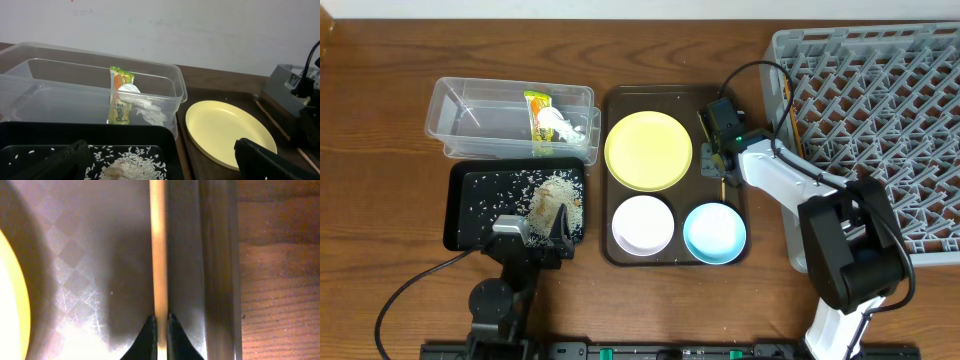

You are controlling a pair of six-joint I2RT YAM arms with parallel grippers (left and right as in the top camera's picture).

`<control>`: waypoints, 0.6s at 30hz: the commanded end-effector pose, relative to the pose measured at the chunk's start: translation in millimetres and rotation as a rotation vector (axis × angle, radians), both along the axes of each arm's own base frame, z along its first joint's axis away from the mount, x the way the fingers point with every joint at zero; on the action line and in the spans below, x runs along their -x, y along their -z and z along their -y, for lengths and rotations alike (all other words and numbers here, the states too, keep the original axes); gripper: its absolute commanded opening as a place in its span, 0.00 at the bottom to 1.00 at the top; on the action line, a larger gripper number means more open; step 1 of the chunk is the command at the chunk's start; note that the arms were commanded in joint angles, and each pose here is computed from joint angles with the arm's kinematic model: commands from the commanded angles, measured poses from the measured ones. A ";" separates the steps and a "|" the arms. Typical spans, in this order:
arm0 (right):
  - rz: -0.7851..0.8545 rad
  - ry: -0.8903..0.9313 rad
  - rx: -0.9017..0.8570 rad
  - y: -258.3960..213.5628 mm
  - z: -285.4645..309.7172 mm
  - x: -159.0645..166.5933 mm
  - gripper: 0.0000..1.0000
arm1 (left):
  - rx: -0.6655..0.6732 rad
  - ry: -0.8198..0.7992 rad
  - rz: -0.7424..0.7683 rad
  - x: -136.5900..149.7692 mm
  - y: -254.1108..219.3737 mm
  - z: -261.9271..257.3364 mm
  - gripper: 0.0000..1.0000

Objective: Sort waste into correct bins and load items into the dishwasher rack
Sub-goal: 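Carry the chopsticks into the dish rack and release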

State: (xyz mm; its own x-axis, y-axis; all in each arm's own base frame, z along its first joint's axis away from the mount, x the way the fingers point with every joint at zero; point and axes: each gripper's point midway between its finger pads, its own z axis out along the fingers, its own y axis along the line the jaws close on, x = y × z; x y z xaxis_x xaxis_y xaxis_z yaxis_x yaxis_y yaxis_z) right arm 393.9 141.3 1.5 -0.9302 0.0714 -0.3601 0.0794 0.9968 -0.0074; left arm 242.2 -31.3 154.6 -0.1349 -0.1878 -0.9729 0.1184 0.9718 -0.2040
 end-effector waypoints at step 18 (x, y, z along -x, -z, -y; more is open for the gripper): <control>0.487 -0.089 0.068 -205.5 123.2 -36.5 0.01 | 0.004 0.012 -0.033 0.1 14.6 1.8 0.95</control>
State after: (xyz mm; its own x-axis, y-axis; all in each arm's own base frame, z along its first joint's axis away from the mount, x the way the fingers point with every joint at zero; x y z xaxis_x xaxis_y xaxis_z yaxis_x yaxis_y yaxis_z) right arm 422.6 45.9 218.8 -0.6386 0.0133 -0.7694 -0.0143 0.9995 0.0292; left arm 242.2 -31.2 154.6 -0.1348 -0.1878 -0.9729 0.1180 0.9718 -0.2040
